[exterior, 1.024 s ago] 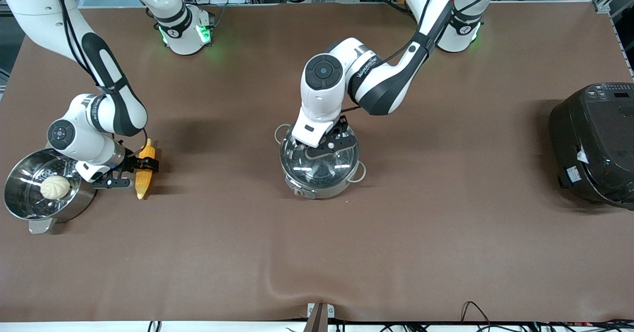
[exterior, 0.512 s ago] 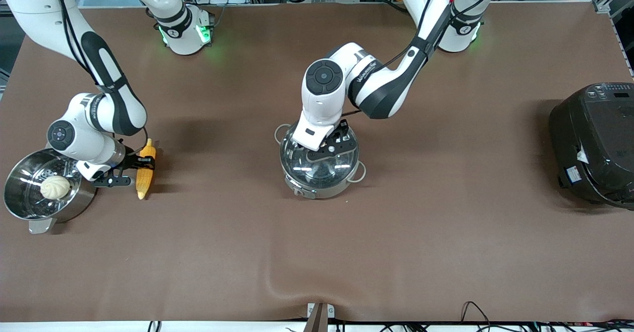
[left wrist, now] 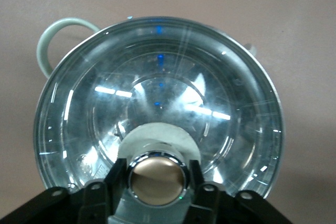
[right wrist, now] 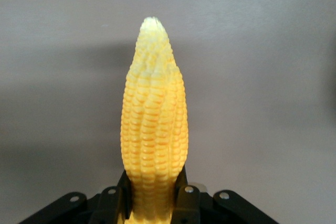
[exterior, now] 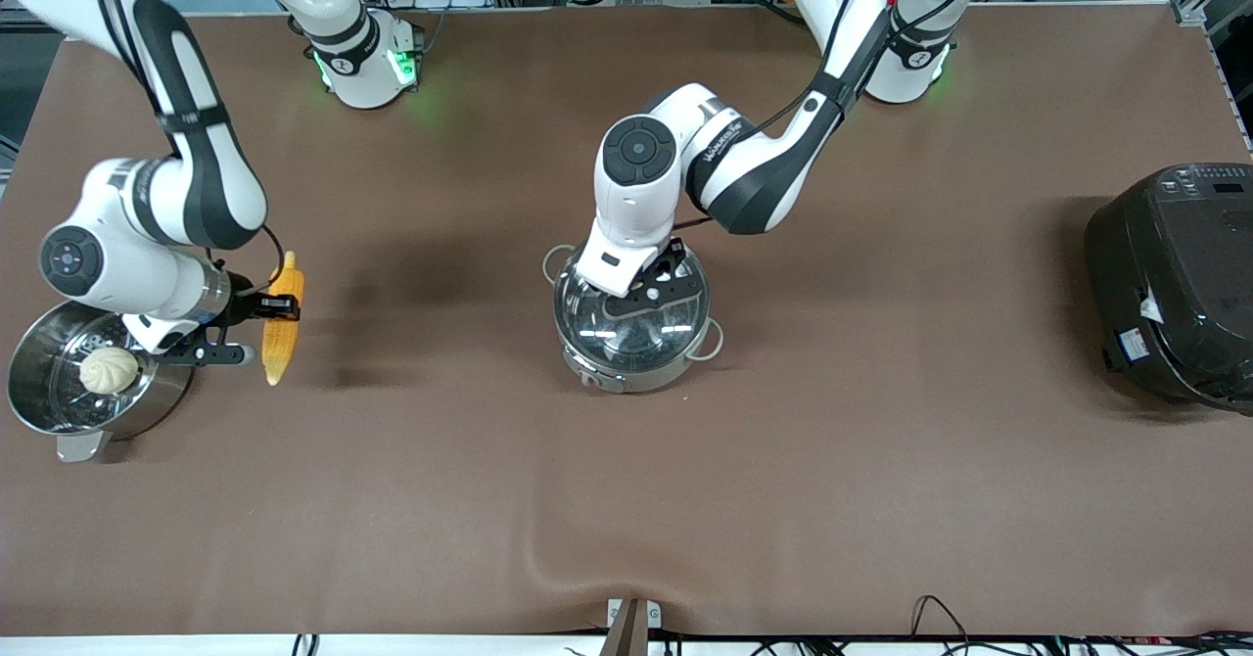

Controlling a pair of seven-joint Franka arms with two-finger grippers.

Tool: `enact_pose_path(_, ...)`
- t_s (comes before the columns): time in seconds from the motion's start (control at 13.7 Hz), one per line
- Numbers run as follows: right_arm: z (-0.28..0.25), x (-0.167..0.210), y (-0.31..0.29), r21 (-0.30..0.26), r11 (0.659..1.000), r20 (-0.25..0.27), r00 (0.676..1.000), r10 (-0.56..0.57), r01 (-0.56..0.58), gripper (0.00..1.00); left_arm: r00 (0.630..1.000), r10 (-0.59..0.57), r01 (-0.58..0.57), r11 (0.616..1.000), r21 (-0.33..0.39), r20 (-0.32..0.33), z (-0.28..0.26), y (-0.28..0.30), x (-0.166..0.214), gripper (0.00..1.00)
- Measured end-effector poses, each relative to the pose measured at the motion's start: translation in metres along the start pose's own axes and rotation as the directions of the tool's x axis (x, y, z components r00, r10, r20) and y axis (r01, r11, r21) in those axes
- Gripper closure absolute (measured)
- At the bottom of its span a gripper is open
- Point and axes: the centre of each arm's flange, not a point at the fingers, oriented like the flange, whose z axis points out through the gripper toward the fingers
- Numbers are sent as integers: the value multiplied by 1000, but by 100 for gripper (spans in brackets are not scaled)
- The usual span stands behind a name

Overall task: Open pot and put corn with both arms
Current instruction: 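Lift the corn with the right gripper while the left gripper holds the lid, then lift the lid aside with the left gripper while the right gripper carries corn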

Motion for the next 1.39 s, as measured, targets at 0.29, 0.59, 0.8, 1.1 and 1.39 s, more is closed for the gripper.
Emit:
enact_pose_path(0.29,-84,-6,-74,136,991,50,999,2,-9,67,1000,15,-15,1000,3,-3,0,0,0,49)
enact_pose_path(0.59,-109,-10,-124,164,985,35,998,44,-49,67,1000,26,-26,1000,5,-4,-9,1,0,49)
enact_pose_path(0.8,-108,-12,-155,256,958,77,991,114,-130,67,999,40,-40,999,8,-21,-60,-9,-1,49)
enact_pose_path(1.1,-104,-6,-186,334,929,61,987,148,-160,67,991,136,-135,990,45,-15,-158,-81,41,49)
enact_pose_path(1.39,-85,-19,-289,370,911,-13,980,199,-180,67,980,193,-197,976,90,48,-158,-187,129,49)
